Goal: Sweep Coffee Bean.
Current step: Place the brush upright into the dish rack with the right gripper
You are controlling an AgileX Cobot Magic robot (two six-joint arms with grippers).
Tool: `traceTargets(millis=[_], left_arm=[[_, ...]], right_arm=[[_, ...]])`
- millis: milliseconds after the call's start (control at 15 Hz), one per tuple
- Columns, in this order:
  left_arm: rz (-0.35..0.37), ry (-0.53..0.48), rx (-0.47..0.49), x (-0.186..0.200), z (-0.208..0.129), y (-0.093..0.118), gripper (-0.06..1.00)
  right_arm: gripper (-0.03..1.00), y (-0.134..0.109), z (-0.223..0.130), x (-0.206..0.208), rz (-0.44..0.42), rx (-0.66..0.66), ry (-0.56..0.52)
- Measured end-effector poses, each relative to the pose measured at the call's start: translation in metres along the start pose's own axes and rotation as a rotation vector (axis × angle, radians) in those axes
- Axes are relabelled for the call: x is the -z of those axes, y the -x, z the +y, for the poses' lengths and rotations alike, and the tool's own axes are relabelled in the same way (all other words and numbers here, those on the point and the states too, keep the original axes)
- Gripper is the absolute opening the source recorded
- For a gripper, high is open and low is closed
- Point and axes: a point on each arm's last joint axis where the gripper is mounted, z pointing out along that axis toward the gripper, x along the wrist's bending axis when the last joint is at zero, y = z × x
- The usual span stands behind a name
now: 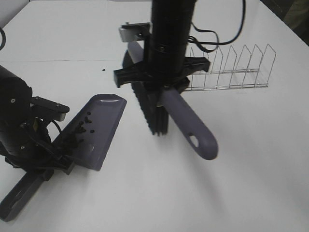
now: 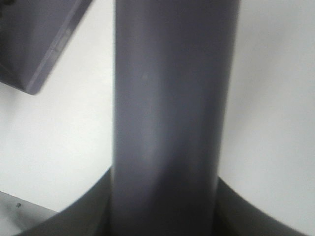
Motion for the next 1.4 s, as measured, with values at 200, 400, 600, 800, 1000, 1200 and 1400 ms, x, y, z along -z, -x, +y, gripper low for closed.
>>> traceTargets(millis=[200,400,600,800,1000,1200,1400], left_arm=[[0.0,0.0,-0.001,0.0,0.0,0.0,0.31],[0.002,-0.009,0.001,0.0,0.0,0.0,0.31],[0.003,-0.012,0.002,0.0,-0.001,0.0,0.31],[-0.002,-0.017,0.01,0.0,-0.001,0.0,0.31],[-0.007,-0.03,0.022,0.0,-0.002,0.001,0.31],[-0.005,-0.041,0.022,0.0,-0.003,0.001,0.31],[-0.004,-0.046,0.022,0.0,-0.003,0.001,0.31]], right_arm=[[0.29,0.06,-0.034,-0.001,-0.029,-0.119,-0.095],[0.29,0.148,-0.068,-0.011,-0.04,-0.272,-0.2],[0.29,0.189,-0.07,-0.007,-0.034,-0.33,-0.183],[0.29,0.212,-0.066,-0.009,-0.026,-0.318,-0.179],[0.29,0.217,-0.053,-0.028,-0.017,-0.296,-0.214],[0.29,0.222,-0.035,-0.035,-0.019,-0.294,-0.192],[0.29,0.229,-0.015,-0.035,-0.034,-0.298,-0.147]])
